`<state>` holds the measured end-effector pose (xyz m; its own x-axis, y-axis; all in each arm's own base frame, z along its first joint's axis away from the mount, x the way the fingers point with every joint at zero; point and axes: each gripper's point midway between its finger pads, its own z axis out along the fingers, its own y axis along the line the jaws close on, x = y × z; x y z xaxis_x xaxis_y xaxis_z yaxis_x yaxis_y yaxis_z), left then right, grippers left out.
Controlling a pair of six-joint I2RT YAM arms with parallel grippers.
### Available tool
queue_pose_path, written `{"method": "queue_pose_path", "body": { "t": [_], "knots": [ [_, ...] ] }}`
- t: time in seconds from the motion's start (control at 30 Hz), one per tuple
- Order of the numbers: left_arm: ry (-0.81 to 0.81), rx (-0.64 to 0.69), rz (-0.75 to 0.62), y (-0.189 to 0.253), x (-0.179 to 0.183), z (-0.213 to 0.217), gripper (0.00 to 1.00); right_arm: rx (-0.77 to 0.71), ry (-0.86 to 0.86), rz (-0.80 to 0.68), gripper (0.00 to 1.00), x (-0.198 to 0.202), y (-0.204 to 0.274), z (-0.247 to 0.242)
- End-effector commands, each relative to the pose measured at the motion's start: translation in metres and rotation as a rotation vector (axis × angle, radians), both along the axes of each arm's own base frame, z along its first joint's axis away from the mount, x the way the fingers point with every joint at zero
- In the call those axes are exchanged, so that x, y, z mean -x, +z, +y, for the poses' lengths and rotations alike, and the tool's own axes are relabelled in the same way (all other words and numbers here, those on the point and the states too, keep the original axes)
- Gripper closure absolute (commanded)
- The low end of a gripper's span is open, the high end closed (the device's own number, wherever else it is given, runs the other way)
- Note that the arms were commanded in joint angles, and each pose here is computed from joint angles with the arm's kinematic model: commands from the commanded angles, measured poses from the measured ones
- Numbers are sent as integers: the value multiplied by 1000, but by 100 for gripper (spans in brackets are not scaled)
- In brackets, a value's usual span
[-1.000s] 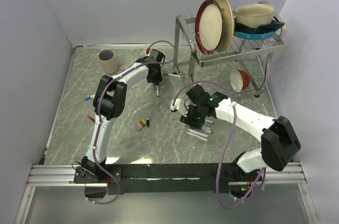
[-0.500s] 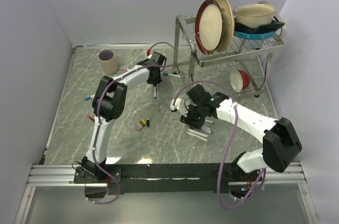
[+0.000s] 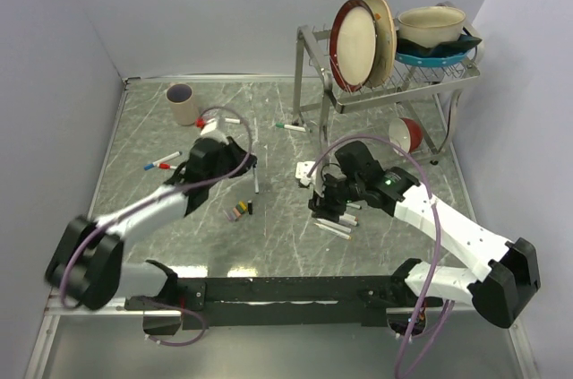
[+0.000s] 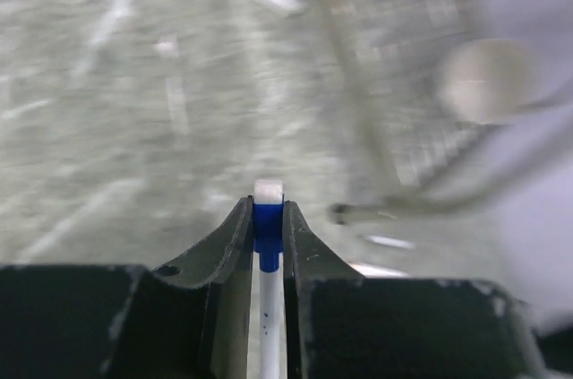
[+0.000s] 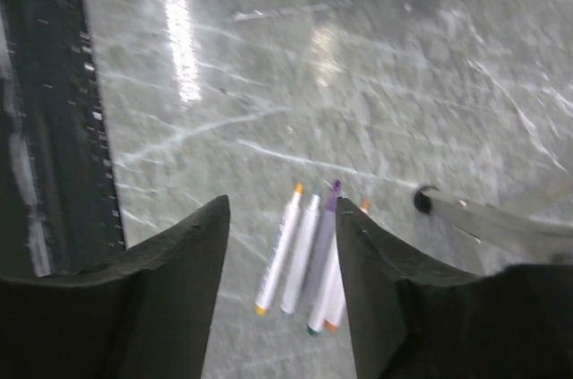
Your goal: Open the pen caps
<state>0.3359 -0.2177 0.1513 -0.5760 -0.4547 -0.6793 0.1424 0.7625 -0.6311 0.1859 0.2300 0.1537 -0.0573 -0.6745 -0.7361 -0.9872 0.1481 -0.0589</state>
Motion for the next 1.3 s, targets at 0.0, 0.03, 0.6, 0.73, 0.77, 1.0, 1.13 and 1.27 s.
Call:
{"method": "queue_pose_path", "body": {
  "t": [0.0, 0.03, 0.6, 0.73, 0.77, 1.0, 1.13, 1.27],
  "knots": [
    [-118, 288, -197, 57, 39, -16, 99, -155, 79, 26, 37, 14, 23, 21],
    [-131, 322, -242, 63, 54, -10, 99, -179, 104, 56, 37, 20, 26, 26],
    [-121, 613, -470, 94, 130, 22, 99, -354, 27, 365, 36, 5, 92, 121],
    [-130, 635, -475, 97, 132, 21, 99, -344, -20, 508, 36, 8, 86, 140],
    [-132, 639, -478, 98, 132, 20, 99, -345, -18, 528, 36, 8, 82, 145],
    [-133, 648, -474, 97, 134, 19, 99, -326, -29, 622, 50, 18, 70, 163],
    [-131, 640, -462, 95, 132, 17, 99, -319, -6, 652, 88, 23, 66, 166],
    [-128, 618, -448, 92, 130, 16, 85, -295, -3, 631, 100, 25, 62, 160]
  ]
}}
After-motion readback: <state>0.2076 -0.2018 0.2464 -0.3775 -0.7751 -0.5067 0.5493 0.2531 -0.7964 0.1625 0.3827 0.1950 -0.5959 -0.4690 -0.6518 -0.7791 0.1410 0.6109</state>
